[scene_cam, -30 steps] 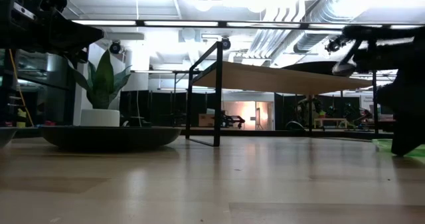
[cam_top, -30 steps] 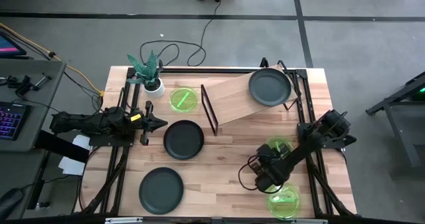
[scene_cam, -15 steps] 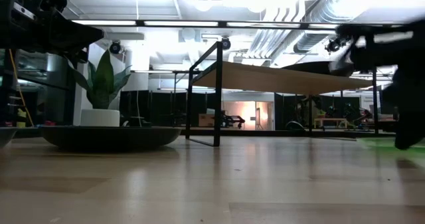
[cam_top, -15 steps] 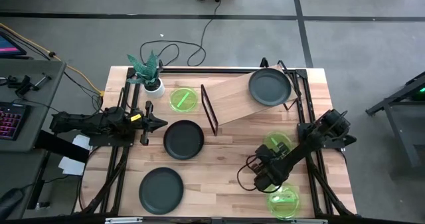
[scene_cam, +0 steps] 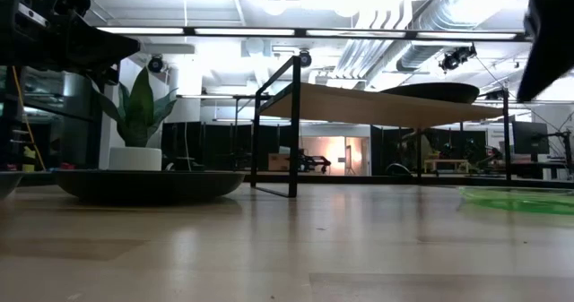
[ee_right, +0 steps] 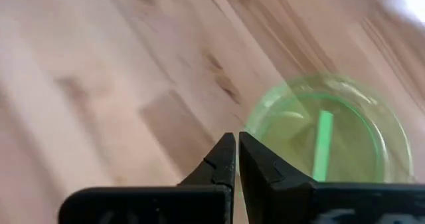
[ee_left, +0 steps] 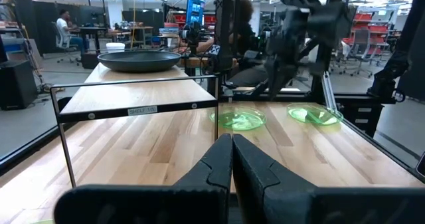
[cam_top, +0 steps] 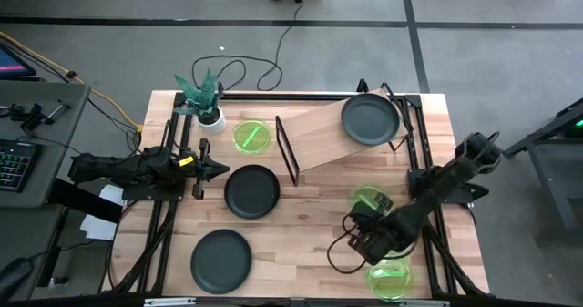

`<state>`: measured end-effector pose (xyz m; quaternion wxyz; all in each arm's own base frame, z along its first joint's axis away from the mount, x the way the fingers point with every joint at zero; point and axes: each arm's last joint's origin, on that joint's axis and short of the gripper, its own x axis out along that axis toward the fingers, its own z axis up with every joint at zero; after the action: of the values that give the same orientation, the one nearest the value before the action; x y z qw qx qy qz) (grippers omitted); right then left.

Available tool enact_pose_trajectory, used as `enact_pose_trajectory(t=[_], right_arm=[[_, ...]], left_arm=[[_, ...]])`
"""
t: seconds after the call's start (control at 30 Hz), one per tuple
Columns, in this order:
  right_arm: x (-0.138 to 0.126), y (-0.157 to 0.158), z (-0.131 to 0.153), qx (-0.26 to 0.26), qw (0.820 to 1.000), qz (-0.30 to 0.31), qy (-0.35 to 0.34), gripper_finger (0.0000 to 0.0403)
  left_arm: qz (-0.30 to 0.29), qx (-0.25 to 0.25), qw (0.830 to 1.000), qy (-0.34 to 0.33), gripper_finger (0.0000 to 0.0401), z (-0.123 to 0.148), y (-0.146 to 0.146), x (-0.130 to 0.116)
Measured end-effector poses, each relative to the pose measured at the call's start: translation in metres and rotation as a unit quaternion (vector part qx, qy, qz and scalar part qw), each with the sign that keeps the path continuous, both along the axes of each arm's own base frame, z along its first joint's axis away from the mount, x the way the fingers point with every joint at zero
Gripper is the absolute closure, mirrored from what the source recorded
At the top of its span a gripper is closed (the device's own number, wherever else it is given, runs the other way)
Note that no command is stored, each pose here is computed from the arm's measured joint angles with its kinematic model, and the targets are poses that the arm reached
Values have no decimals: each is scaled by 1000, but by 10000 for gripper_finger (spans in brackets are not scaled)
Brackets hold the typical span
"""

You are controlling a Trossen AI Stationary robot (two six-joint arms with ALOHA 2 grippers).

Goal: Place and stack plates onto a shelf
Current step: Put the middle right green plate on the shelf

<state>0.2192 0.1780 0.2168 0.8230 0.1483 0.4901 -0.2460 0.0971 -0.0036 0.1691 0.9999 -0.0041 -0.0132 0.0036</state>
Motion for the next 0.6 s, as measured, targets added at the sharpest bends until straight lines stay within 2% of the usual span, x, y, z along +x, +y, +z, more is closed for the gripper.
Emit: enact_pose_trajectory(t=[0.17,0.27,0.43,0.6], right_arm=[[-9,-2,17,6,999,-6,-40,403],[-13,-4,12,-28,997,-40,-54,403],[-22,-16,-19,-59,991,-112,-53,403],[-47,-36,-58,-47,978,-202,10,403]], left_arm=[[0,0,1000,0,398,0,0,0],[0,0,1000,0,398,0,0,0],[0,0,1000,0,398,0,0,0],[0,0,1000,0,398,0,0,0]])
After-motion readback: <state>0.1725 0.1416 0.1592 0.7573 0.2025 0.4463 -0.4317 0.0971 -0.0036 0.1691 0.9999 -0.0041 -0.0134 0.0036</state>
